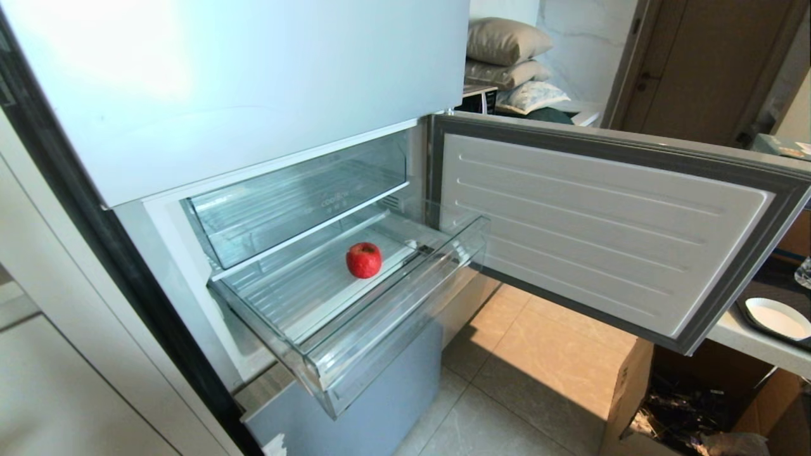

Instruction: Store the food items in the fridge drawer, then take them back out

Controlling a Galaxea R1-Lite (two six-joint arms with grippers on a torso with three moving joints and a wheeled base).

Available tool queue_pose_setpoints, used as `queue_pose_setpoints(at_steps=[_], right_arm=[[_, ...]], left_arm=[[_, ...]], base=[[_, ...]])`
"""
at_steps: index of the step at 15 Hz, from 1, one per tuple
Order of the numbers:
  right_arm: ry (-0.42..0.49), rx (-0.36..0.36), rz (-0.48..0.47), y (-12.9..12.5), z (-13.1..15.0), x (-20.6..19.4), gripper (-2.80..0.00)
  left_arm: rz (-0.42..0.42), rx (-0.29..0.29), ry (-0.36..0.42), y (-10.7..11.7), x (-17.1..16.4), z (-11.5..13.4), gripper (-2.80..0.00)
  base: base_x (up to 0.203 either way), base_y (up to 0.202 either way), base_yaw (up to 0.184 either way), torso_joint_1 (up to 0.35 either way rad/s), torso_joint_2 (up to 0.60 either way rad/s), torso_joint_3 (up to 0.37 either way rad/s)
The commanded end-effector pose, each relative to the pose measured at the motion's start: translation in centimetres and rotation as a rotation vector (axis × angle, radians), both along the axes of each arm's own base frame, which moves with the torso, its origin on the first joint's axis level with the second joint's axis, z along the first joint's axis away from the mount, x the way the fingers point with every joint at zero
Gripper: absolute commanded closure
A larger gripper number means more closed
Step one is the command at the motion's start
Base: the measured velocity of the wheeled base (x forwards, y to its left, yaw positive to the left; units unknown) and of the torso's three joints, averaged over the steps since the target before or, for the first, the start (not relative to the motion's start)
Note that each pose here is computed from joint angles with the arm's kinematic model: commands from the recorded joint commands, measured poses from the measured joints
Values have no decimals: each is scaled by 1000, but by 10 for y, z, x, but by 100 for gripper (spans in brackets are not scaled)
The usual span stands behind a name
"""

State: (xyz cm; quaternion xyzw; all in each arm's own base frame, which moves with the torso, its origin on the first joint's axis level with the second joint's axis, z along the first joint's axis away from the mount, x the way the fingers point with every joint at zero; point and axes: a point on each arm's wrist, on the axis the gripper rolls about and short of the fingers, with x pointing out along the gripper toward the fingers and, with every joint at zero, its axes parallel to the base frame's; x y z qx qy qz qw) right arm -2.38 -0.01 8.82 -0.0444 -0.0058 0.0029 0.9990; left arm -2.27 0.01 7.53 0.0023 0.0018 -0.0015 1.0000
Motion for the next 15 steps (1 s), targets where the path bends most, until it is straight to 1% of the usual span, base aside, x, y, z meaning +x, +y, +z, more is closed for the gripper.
queue_pose_setpoints(at_steps=[1,3,4,5,6,7,8,10,13,15], right_arm=[[45,87,-29,0,23,7,0],[121,255,-118,-1,60,28,0],[159,309,-186,-3,72,42,0],[181,358,-288,-7,83,55,0],[170,403,-400,-15,91,65,0],[152,434,-485,-24,97,76,0],[137,463,-559,-39,102,90,0],[133,497,-645,-70,108,113,0],[130,523,-756,-125,110,140,0],[135,546,-819,-162,103,154,0]], left_arm=[[0,0,1,0,0,0,0],[0,0,1,0,0,0,0],[0,0,1,0,0,0,0],[0,0,1,0,0,0,0],[0,0,1,0,0,0,0],[0,0,1,0,0,0,0],[0,0,1,0,0,0,0],[0,0,1,0,0,0,0],[0,0,1,0,0,0,0],[0,0,1,0,0,0,0]], base=[[0,0,0,0,0,0],[0,0,0,0,0,0],[0,0,0,0,0,0],[0,0,0,0,0,0],[0,0,0,0,0,0],[0,0,0,0,0,0],[0,0,0,0,0,0],[0,0,0,0,0,0],[0,0,0,0,0,0],[0,0,0,0,0,0]])
